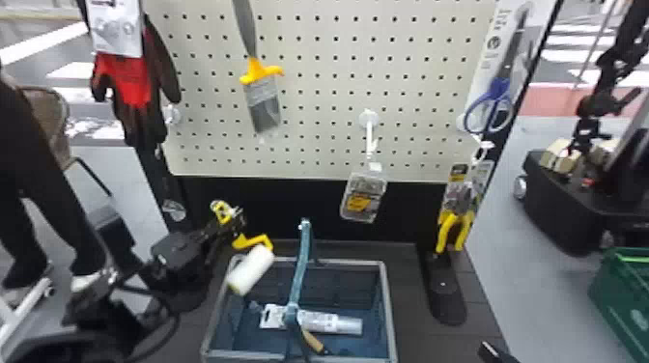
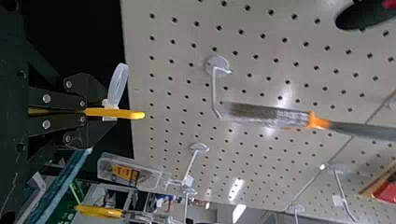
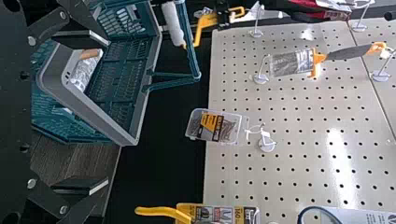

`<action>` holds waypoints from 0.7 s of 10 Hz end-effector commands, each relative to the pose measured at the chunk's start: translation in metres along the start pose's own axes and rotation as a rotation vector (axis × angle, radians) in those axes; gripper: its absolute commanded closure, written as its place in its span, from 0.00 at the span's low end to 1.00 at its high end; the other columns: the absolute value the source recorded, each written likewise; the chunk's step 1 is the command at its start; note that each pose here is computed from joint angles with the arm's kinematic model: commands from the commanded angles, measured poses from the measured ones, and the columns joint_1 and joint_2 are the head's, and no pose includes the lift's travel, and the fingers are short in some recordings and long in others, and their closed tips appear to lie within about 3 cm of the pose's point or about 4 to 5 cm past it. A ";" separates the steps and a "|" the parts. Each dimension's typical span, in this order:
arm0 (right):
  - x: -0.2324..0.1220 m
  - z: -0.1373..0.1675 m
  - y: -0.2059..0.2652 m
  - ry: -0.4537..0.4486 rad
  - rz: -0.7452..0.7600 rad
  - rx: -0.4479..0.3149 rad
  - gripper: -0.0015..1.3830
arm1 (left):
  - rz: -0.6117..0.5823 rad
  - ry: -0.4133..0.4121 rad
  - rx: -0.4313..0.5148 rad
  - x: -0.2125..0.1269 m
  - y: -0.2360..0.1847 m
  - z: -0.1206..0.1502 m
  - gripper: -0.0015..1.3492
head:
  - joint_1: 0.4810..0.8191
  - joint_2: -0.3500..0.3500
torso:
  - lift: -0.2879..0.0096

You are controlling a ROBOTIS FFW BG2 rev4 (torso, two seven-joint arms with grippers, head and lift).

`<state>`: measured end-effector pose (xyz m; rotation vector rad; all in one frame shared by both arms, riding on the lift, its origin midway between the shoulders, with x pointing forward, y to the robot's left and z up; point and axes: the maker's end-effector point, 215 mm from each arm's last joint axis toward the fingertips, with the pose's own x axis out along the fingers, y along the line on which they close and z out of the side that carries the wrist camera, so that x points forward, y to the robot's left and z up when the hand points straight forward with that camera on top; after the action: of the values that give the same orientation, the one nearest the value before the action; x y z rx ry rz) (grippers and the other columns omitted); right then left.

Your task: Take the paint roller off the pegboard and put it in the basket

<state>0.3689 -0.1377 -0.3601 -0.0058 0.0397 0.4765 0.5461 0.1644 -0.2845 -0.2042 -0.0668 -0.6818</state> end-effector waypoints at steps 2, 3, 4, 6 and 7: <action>-0.001 0.000 0.000 0.002 -0.001 0.002 0.18 | 0.073 0.013 -0.110 -0.018 0.002 -0.037 0.90 | 0.20 0.50 | 0.63; -0.001 -0.001 0.000 0.005 0.000 0.001 0.18 | 0.069 0.024 -0.148 -0.015 -0.004 -0.053 0.90 | 0.20 0.50 | 0.63; -0.001 -0.001 0.000 0.006 0.001 0.000 0.18 | 0.050 0.029 -0.193 -0.009 -0.014 -0.069 0.90 | 0.20 0.50 | 0.63; 0.000 0.000 0.001 0.004 0.001 0.002 0.18 | 0.007 0.040 -0.225 0.010 -0.033 -0.083 0.90 | 0.20 0.50 | 0.63; 0.000 0.001 0.001 0.001 0.001 0.002 0.18 | -0.007 0.044 -0.243 0.015 -0.041 -0.089 0.90 | 0.20 0.50 | 0.63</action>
<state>0.3684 -0.1371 -0.3596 -0.0060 0.0436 0.4780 0.5320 0.1127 -0.3606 -0.4127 0.0522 -0.6903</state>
